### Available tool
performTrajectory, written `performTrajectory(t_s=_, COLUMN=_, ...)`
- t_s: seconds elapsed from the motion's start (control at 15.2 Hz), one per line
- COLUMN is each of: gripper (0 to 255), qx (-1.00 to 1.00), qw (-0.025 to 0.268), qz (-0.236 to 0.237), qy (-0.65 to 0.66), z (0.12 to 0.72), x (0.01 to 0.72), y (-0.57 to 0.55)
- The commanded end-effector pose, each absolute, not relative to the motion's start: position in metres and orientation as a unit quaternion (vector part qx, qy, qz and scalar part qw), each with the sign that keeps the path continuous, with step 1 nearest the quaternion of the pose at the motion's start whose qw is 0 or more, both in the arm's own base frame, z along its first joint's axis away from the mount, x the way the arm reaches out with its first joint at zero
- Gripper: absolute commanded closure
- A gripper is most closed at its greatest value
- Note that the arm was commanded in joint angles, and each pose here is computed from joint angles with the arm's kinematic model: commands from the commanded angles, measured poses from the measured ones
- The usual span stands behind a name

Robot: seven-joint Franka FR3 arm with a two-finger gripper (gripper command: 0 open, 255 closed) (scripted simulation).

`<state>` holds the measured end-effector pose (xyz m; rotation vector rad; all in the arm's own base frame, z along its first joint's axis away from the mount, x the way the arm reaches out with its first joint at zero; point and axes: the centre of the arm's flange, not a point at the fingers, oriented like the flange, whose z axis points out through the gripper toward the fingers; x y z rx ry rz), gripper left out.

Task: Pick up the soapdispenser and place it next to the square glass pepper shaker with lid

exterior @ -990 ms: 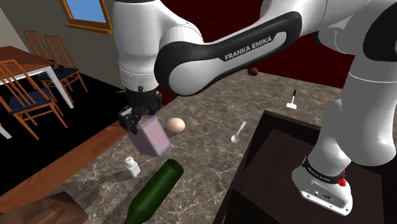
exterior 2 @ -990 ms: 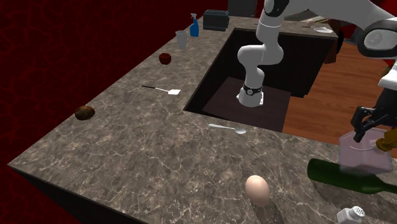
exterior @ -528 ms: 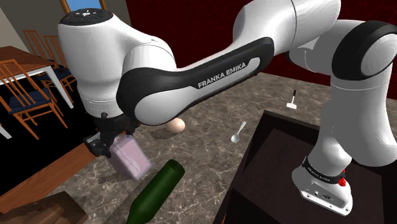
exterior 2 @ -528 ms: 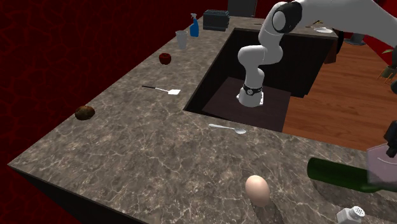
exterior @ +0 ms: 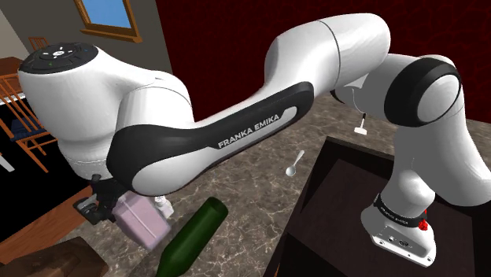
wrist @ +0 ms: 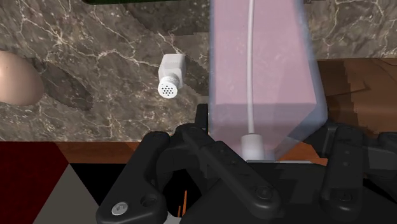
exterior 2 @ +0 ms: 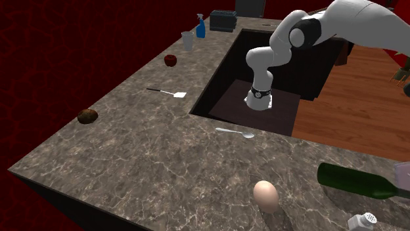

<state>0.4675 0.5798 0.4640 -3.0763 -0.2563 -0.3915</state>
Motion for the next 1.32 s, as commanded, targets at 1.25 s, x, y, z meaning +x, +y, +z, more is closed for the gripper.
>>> performTrajectory(t_s=1.25, gripper=255, qx=-0.988, qw=0.015, qz=-0.126, qy=-0.082, z=0.354, x=0.468, y=0.581)
